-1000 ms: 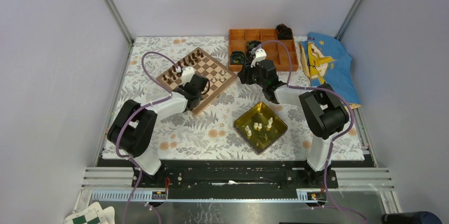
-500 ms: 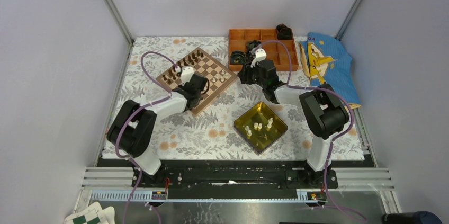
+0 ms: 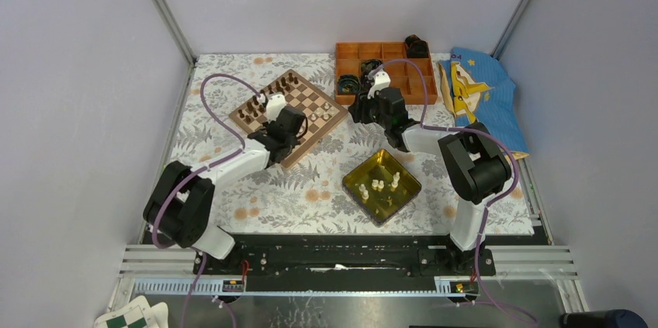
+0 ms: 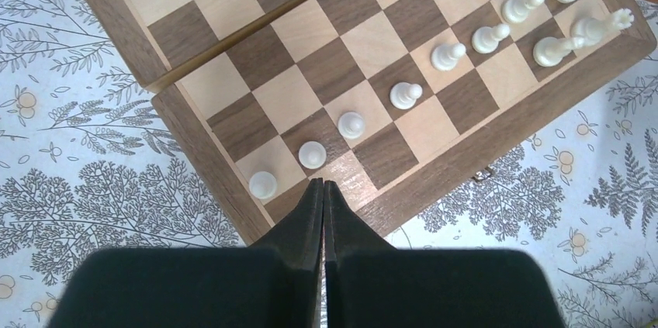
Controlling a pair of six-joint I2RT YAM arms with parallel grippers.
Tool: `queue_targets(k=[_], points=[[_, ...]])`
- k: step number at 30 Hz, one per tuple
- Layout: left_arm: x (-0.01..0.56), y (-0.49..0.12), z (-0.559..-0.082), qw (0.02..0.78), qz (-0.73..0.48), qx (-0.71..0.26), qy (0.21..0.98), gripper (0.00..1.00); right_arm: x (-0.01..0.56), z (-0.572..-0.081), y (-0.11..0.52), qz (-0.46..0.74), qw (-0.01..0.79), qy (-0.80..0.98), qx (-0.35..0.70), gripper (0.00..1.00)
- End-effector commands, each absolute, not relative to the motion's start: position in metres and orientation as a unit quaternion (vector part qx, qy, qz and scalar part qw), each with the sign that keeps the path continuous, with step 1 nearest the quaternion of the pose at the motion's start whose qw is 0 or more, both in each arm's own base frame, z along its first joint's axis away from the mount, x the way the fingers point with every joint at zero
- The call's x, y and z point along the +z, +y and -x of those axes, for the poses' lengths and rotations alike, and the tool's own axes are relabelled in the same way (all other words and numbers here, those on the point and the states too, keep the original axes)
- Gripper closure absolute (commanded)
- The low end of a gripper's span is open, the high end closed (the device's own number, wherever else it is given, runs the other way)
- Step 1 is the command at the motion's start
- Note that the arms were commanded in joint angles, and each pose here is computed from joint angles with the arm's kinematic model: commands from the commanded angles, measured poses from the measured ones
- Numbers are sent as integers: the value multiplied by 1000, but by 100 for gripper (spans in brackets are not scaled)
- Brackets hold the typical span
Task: Set up the chess pieces on the board
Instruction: Adjust the chess piece on the chessboard.
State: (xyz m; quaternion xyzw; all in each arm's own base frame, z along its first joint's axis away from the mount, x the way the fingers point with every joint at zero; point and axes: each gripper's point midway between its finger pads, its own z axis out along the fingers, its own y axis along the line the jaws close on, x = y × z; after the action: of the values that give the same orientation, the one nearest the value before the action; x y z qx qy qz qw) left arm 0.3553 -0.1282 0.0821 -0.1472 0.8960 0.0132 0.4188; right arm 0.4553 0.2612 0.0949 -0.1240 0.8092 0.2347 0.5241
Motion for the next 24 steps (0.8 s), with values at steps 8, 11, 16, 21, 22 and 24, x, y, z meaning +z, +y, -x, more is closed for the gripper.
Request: queue_targets(k=[8,11,16,21,22,24], points=[[96,-140,-376,432,136,19,891,100,128,-467,263,118,561,781,246,47],[93,-141,-380,431,134,23,892,100,127,-467,263,119,560,782,246,47],[80,-141,-385,422,134,28,896,100,125,-468,263,118,559,783,245,47],[71,-137,-387,416,140,31,898,100,124,-468,262,118,558,784,245,47],[70,-135,-387,416,141,31,898,100,123,-468,263,118,558,784,244,47],[68,-134,-388,415,143,30,898,100,122,-468,263,118,557,785,245,47]])
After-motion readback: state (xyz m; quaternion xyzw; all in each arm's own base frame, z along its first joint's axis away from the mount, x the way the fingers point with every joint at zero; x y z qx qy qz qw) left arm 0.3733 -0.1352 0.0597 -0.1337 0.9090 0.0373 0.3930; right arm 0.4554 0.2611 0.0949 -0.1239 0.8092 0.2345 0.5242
